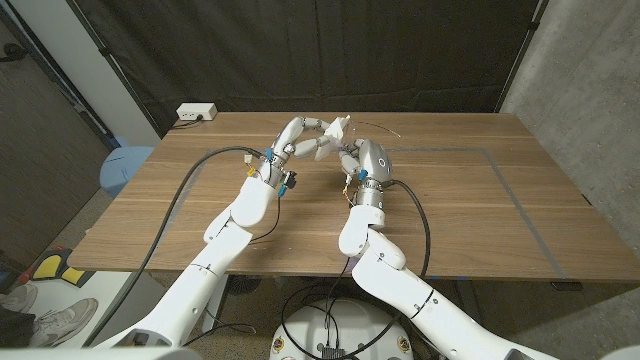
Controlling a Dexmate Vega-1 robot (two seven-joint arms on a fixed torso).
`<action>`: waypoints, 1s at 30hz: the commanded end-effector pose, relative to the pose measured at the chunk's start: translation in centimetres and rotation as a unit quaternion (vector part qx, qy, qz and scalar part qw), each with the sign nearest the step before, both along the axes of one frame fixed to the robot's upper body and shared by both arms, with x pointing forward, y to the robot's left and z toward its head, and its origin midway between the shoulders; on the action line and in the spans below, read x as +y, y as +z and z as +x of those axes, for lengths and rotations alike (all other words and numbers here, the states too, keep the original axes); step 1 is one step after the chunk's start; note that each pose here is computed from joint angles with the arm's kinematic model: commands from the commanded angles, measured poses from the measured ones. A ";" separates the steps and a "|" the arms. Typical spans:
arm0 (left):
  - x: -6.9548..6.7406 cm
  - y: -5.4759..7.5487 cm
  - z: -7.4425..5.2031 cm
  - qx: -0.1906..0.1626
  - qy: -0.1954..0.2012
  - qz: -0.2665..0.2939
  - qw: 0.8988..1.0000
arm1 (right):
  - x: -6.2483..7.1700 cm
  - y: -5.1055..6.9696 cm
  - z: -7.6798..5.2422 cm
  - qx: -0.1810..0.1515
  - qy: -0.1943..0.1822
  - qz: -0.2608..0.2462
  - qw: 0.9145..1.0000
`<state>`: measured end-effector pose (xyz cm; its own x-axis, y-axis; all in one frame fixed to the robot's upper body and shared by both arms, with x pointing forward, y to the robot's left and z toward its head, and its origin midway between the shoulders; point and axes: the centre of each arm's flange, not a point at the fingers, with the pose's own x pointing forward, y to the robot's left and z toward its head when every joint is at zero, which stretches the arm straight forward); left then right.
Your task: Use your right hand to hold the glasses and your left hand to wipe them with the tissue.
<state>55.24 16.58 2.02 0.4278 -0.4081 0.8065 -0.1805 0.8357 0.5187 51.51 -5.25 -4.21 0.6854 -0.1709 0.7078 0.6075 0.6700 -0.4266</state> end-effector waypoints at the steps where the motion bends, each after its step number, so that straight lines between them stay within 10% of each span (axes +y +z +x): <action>1: 0.2 -0.2 0.0 -0.012 0.018 0.003 1.000 | -1.0 0.3 0.3 0.011 0.030 0.028 0.999; 15: 1.4 -1.1 -3.5 -0.230 0.126 -0.108 0.959 | -2.0 -0.2 1.3 0.028 0.027 0.036 0.999; 30: 3.4 0.0 -5.1 -0.274 0.346 -0.033 0.897 | -2.8 0.5 0.9 0.049 -0.026 -0.026 0.998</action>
